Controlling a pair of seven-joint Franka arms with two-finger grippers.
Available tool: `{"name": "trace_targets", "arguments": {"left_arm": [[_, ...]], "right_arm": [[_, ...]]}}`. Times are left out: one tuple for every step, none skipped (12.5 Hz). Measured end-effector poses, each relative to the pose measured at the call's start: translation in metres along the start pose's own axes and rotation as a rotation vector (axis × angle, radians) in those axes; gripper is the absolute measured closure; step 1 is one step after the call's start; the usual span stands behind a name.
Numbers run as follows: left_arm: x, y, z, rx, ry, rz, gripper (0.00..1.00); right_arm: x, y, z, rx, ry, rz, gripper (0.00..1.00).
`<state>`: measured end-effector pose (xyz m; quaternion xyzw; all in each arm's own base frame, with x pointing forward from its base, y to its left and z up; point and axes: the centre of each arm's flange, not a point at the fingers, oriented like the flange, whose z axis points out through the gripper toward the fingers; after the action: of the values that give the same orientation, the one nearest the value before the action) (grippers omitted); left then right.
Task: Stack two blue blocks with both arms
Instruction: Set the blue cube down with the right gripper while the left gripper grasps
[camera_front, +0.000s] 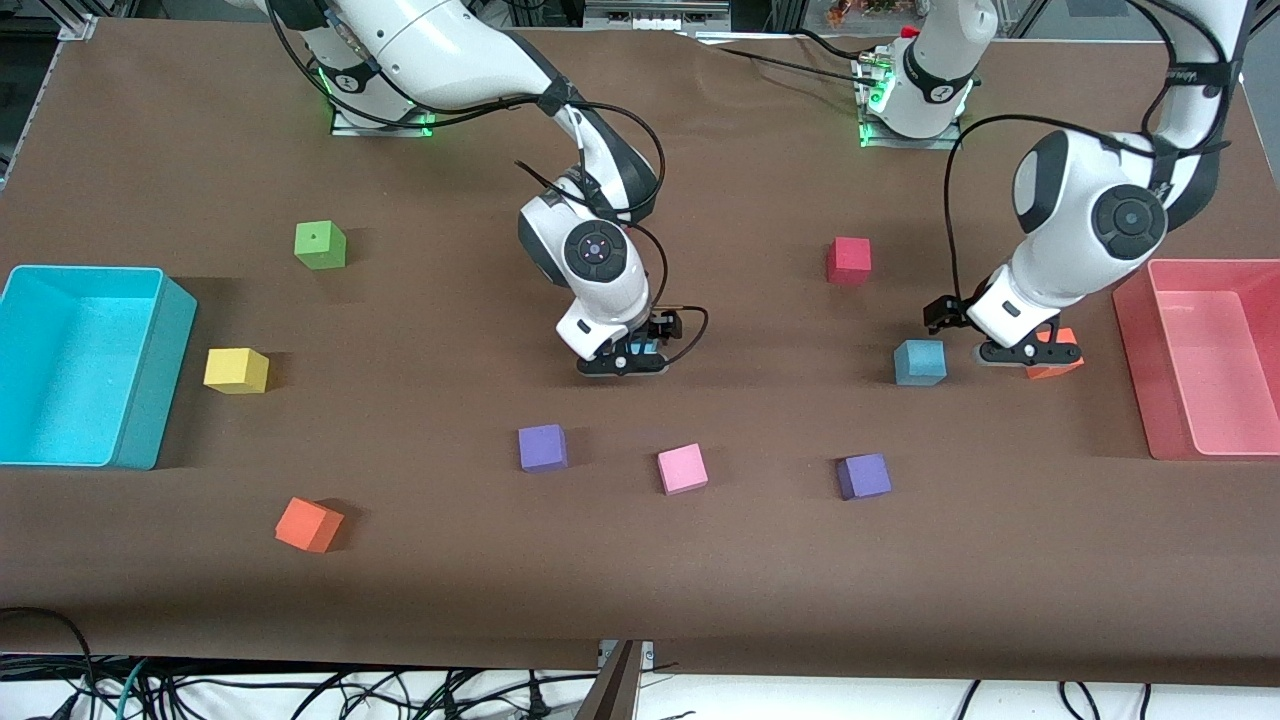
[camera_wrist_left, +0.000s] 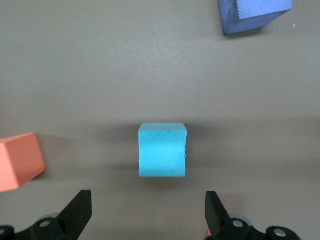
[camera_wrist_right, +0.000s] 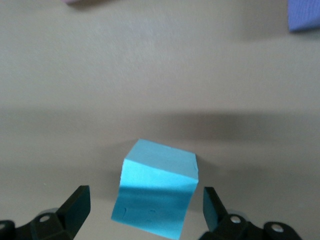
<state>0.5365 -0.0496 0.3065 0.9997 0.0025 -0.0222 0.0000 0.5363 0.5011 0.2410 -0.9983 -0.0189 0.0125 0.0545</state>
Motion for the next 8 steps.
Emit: {"name": "trace_targets", "arguments": {"left_arm": [[-0.002,0.0,0.017,-0.002,0.019,0.001,0.0],[-0.005,0.0,0.033,-0.003,0.029,0.002,0.0],[-0.007,0.0,0.047,-0.003,0.032,0.003,0.0],[-0.008,0.0,0.057,-0.003,0.036,0.004,0.0],[-0.007,0.001,0.066,-0.004,0.041,0.004,0.0],[-0.006,0.001,0.073,-0.004,0.047,0.005,0.0],[-0.005,0.002,0.081,-0.004,0.05,0.006,0.0],[-0.005,0.002,0.088,-0.005,0.053,0.008,0.0]], "right_arm": [[0.006,0.002,-0.014,0.004,0.018,-0.035,0.0],[0.015,0.01,-0.034,0.002,0.03,-0.061,0.0],[0.026,0.022,-0.058,-0.002,0.039,-0.086,0.0],[0.036,0.038,-0.084,-0.004,0.041,-0.11,0.0],[0.043,0.053,-0.11,-0.008,0.033,-0.126,0.0],[0.045,0.067,-0.133,-0.015,0.018,-0.142,0.0],[0.043,0.077,-0.157,-0.024,-0.006,-0.177,0.0],[0.036,0.08,-0.176,-0.026,-0.037,-0.217,0.0]]}}
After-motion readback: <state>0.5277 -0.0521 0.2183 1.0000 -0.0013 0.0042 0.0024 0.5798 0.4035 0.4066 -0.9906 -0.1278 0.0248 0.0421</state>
